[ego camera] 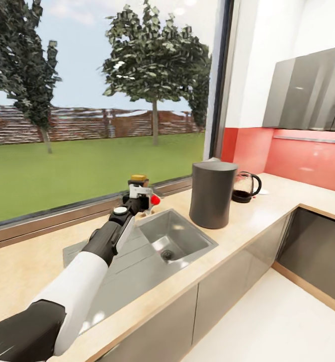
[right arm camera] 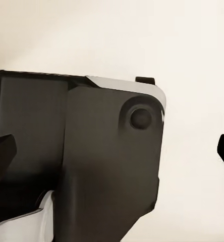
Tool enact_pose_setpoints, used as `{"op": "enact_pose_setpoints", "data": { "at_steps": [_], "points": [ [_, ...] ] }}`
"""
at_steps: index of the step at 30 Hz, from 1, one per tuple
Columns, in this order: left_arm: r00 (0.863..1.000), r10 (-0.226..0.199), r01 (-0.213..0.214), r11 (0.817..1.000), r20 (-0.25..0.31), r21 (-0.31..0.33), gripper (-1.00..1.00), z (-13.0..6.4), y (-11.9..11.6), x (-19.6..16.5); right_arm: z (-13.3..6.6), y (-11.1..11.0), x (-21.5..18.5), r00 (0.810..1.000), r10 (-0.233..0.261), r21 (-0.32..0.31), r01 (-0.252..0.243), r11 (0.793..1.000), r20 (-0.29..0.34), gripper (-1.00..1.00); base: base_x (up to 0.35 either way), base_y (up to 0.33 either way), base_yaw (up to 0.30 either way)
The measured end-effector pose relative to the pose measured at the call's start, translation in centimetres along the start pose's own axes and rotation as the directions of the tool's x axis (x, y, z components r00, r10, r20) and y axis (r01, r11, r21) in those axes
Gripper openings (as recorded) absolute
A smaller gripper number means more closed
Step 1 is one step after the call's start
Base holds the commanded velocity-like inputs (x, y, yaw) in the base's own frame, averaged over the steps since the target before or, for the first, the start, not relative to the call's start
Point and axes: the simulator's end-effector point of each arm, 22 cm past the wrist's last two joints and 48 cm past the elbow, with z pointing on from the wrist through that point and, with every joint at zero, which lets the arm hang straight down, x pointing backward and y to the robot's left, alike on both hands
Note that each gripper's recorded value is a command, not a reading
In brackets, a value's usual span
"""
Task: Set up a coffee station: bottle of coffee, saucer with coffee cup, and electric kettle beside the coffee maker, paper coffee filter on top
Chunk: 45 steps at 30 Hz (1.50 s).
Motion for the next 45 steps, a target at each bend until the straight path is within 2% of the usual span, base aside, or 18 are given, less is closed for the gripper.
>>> {"op": "enact_pose_setpoints", "data": {
  "at_steps": [6,28,33,36,39,42,45],
  "points": [
    [1.0,-0.001,0.001,1.0,-0.02,0.008,-1.0,-0.2,-0.3,1.5,0.0,0.2,-0.1,1.0,0.003,-0.003,-0.003,1.0,0.001,1.0,0.099,-0.27,0.0],
    [1.0,-0.002,0.003,1.0,-0.025,0.014,-1.0,-0.3,-0.6,1.8,0.0,0.2,-0.1,1.0,0.003,-0.003,-0.003,1.0,0.002,1.0,0.184,-0.274,0.0],
    [0.999,-0.006,0.007,1.0,-0.054,0.017,-1.0,-0.6,-0.8,4.0,0.0,0.2,-0.1,1.0,0.003,-0.003,-0.003,1.0,0.002,1.0,0.143,-0.279,0.0],
    [0.997,-0.012,0.014,1.0,-0.079,0.018,-1.0,-1.2,-0.9,6.7,0.0,0.2,-0.1,1.0,0.003,-0.003,-0.003,1.0,0.001,1.0,0.143,-0.279,0.0],
    [0.997,-0.017,0.018,1.0,-0.071,0.025,-1.0,-1.9,-1.3,8.9,0.0,0.2,-0.1,1.0,0.003,-0.003,-0.003,1.0,0.002,1.0,0.151,-0.279,0.0],
    [0.996,0.025,-0.019,0.998,-0.083,0.065,-1.0,-3.3,-3.4,12.8,0.0,0.2,-0.1,1.0,0.003,-0.003,-0.003,1.0,0.002,1.0,0.132,-0.193,0.0],
    [0.996,0.029,-0.023,0.997,-0.085,0.069,-1.0,-3.9,-3.7,14.3,0.0,0.2,-0.1,1.0,0.003,-0.003,-0.003,1.0,0.001,1.0,0.037,-0.046,0.0]
  ]
}}
